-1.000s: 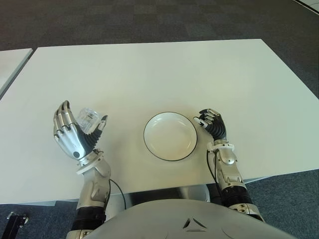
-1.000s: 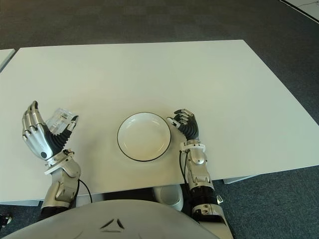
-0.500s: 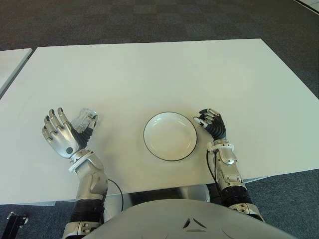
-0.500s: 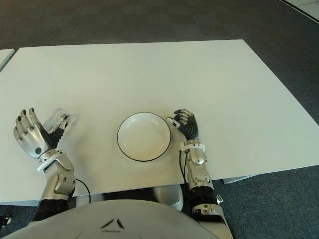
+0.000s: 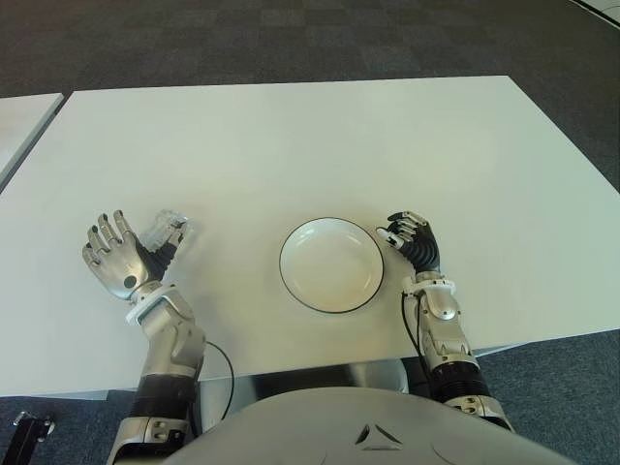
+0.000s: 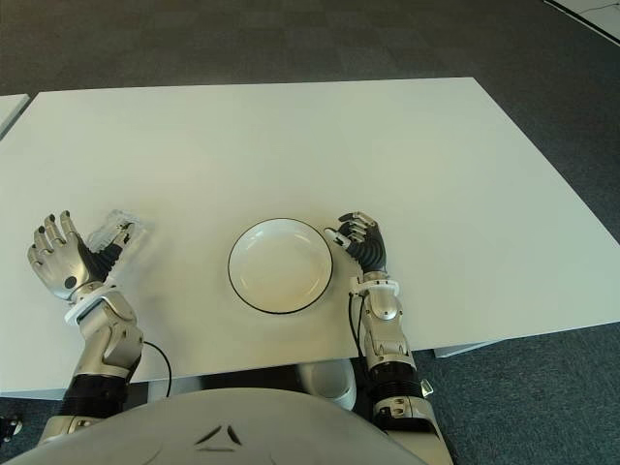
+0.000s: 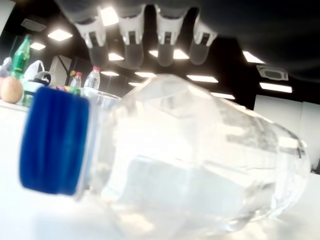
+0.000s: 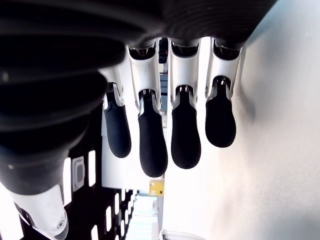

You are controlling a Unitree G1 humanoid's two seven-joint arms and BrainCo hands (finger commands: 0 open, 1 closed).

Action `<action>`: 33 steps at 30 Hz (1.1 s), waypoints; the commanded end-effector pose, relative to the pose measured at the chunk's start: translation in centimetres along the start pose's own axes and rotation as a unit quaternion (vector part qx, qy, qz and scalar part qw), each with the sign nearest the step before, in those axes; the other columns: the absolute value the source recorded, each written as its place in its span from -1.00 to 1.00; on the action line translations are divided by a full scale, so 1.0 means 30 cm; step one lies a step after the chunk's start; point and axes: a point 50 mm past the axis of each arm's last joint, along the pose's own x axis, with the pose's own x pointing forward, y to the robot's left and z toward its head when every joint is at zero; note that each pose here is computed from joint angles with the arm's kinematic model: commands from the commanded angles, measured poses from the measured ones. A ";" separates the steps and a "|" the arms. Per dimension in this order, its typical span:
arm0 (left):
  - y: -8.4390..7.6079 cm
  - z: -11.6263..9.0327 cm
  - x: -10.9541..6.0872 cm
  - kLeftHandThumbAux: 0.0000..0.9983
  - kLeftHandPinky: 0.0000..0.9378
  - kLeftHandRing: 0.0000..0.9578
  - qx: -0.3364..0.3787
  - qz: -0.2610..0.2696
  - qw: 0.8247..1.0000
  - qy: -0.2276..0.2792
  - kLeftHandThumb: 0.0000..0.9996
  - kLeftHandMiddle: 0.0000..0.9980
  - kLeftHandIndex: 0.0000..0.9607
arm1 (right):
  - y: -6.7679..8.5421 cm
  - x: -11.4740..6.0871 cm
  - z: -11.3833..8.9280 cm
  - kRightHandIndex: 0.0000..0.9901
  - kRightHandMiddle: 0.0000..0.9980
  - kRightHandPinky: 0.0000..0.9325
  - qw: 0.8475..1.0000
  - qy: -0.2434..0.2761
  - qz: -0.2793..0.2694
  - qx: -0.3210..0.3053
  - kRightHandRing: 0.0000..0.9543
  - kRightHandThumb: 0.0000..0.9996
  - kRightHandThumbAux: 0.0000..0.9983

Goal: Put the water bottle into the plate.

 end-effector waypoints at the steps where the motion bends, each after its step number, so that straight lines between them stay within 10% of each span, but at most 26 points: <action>1: -0.016 0.005 0.020 -0.63 -1.00 -1.00 0.021 -0.051 0.998 0.001 0.26 -1.00 -1.00 | 0.000 -0.023 -0.040 -0.12 0.26 0.43 0.999 0.034 -0.002 0.000 0.35 0.41 0.46; 33: -0.146 0.045 0.122 -0.49 -1.00 -1.00 0.121 -0.163 0.973 -0.111 0.29 -1.00 -1.00 | -0.008 -0.039 -0.032 -0.12 0.22 0.39 0.999 0.041 -0.008 0.002 0.32 0.41 0.46</action>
